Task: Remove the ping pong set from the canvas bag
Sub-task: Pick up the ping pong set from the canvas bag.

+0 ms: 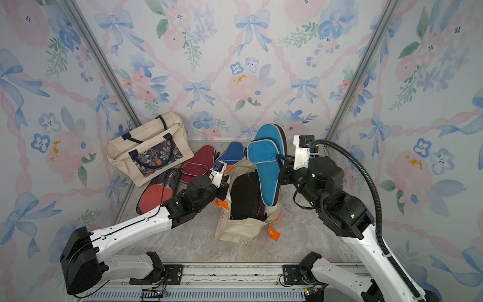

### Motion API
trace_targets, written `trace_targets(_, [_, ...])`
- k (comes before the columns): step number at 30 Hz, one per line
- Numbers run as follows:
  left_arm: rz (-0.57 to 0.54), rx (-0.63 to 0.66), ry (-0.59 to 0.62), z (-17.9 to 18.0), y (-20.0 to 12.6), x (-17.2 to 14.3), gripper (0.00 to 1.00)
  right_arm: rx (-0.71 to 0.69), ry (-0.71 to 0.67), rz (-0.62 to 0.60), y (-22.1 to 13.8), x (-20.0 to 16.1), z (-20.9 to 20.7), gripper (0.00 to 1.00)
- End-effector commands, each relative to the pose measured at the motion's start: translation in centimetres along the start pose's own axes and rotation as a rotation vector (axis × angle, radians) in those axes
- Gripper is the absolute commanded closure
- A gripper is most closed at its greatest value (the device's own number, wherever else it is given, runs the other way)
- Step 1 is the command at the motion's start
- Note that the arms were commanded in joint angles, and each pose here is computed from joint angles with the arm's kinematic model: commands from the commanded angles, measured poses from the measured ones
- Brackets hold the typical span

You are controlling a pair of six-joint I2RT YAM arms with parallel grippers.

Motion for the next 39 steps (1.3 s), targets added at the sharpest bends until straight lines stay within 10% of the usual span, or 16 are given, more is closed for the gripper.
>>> trace_targets(1, [-0.078, 0.008, -0.038, 0.3, 0.0, 2.0, 1.0, -0.041, 0.074, -0.223, -1.2, 6.3, -1.9, 0.98])
trace_targets(19, [-0.105, -0.019, -0.059, 0.1, -0.8, 3.0, 1.0, -0.449, 0.287, -0.16, 7.7, 0.2, -21.0, 0.99])
trace_targets(39, [-0.108, -0.063, -0.095, -0.1, -0.8, 3.4, 1.0, -0.228, 0.506, 0.103, 24.5, -13.7, -27.7, 0.98])
Point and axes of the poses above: each gripper's point midway between its finger pads, its own y axis out along the fingers, its own z axis along the line the jaws close on, x = y × z, the point moved 1 cm from there along -y, back along the fingers, and after that the axes turned 1 degree about y, right-handed, at the moved point
